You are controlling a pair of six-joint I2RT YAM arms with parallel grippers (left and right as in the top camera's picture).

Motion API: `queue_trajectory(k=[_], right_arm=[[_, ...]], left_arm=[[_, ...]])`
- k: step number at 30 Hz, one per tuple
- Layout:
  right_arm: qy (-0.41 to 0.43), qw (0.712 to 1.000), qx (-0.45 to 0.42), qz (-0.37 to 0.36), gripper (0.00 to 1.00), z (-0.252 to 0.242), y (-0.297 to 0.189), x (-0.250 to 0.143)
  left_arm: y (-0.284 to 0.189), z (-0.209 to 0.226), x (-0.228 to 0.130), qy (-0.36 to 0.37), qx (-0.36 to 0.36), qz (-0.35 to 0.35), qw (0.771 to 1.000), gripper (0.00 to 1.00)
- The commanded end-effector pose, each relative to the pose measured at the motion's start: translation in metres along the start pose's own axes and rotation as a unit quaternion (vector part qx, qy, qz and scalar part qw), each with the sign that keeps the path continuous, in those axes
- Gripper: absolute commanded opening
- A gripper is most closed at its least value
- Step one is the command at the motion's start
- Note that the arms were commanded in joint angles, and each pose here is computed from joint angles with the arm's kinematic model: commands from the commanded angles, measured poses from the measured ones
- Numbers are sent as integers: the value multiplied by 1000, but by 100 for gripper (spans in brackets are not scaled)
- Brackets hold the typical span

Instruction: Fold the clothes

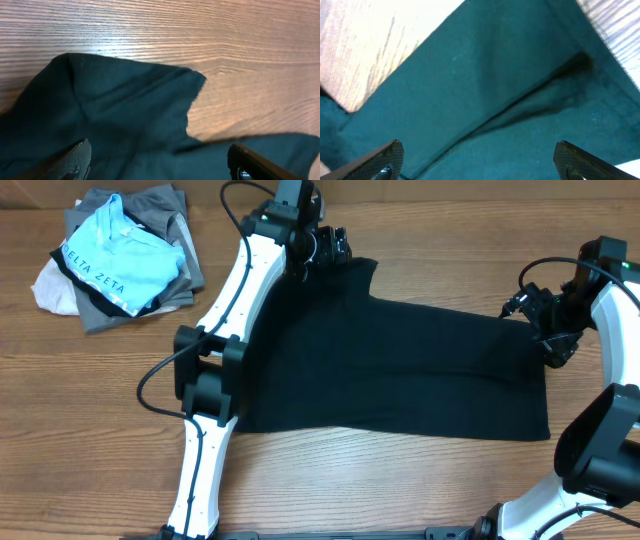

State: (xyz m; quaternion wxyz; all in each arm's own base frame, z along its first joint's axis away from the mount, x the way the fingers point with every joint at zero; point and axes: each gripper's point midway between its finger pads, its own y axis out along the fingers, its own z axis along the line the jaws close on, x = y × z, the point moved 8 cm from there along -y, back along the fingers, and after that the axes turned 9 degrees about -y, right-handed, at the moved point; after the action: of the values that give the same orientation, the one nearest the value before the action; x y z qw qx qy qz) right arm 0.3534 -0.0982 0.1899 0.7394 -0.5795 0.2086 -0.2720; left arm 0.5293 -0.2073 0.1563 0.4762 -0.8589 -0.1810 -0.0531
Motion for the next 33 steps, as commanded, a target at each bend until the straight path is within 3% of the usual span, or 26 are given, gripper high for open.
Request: queue_trajectory(k=[1,13,25,28,33], right_arm=[[-7,1000,-20,-18,100,-1,-7,3],[-16,999,-40,-13,100,-6,-7,0],[-16,999,-40,-13,100,-5,-7,0],[-16,999,-39,-16,99,-5,-7,1],[-18,999,-32,-34,99,-3,-8,8]], left_arm=[[6,-7,6,-13,-22,-9,1000,89],[46,24,-2,-64,19,9,998,87],[51,27,5,-59,21,-14,998,87],[51,26,7,-56,17,-19,998,80],[52,26,7,-56,18,-21,998,56]])
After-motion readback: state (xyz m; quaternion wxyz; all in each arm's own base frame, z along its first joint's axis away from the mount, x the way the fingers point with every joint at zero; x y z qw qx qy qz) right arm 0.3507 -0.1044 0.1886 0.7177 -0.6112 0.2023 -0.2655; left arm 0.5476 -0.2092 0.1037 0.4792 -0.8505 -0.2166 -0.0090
